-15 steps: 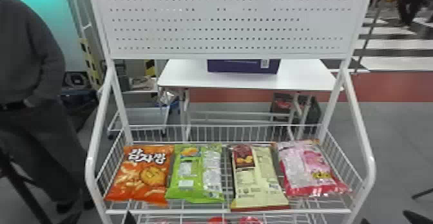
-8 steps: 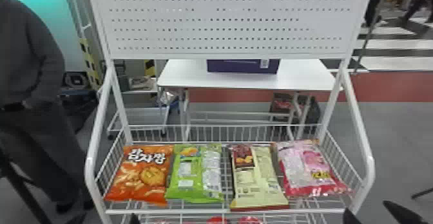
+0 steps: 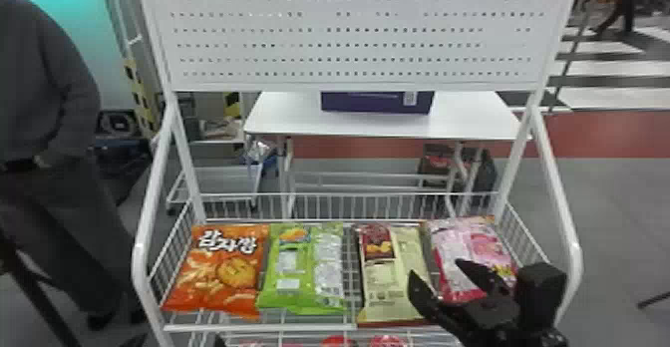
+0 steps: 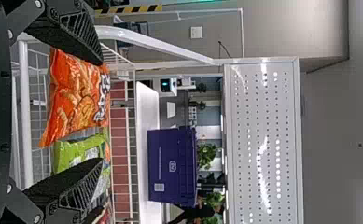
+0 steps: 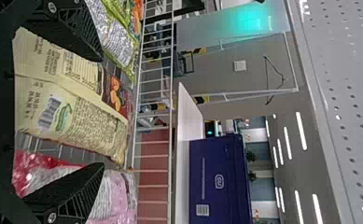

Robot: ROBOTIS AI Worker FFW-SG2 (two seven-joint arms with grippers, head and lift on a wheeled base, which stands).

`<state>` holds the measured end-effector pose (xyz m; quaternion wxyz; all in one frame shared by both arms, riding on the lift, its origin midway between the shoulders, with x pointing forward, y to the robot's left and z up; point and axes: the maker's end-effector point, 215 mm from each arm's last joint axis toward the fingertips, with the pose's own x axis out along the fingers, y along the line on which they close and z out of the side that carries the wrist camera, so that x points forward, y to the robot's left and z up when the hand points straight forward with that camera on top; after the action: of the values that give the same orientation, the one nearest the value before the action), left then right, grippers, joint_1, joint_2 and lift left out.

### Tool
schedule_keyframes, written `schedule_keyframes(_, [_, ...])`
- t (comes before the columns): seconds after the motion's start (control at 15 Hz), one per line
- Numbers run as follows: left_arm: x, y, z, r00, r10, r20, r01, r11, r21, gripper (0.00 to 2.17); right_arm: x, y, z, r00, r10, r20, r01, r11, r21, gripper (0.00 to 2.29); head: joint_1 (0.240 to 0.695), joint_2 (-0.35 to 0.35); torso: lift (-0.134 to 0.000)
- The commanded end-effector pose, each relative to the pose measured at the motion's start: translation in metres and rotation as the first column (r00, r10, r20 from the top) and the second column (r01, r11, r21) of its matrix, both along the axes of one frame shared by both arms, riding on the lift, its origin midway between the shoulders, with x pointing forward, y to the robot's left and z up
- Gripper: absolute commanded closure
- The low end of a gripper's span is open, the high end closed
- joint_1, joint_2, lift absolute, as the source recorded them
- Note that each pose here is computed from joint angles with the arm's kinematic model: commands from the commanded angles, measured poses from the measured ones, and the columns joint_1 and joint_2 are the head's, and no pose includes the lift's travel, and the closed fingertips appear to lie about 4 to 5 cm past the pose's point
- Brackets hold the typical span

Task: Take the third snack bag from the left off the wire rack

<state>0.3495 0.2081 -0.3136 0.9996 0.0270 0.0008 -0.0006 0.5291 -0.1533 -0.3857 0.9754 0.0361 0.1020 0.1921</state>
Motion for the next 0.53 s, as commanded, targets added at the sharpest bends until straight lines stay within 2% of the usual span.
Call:
schedule_keyframes(0.0, [0.001, 0.000, -0.002, 1.000, -0.002, -0.002, 0.002, 1.000, 0.003, 0.17, 0.029, 0.022, -0.008, 0.999, 0.032, -0.036, -0.032, 0.999, -0.007, 0.09, 0.499, 0.000, 0.000])
schedule_keyframes(0.13, [0.002, 0.000, -0.005, 1.000, -0.001, -0.006, 0.001, 1.000, 0.002, 0.17, 0.039, 0.047, -0.018, 0.995, 0.068, -0.075, -0.070, 0.997, -0.018, 0.09, 0.499, 0.000, 0.000])
schedule_keyframes(0.33, [0.002, 0.001, -0.006, 1.000, 0.000, -0.006, 0.000, 1.000, 0.001, 0.17, 0.040, 0.058, -0.040, 0.987, 0.082, -0.137, -0.088, 0.996, -0.034, 0.10, 0.499, 0.000, 0.000])
schedule_keyframes(0.47, [0.003, 0.001, -0.005, 1.000, 0.001, -0.004, -0.001, 1.000, 0.001, 0.17, 0.038, 0.057, -0.060, 0.975, 0.083, -0.206, -0.097, 0.994, -0.058, 0.13, 0.499, 0.000, 0.000])
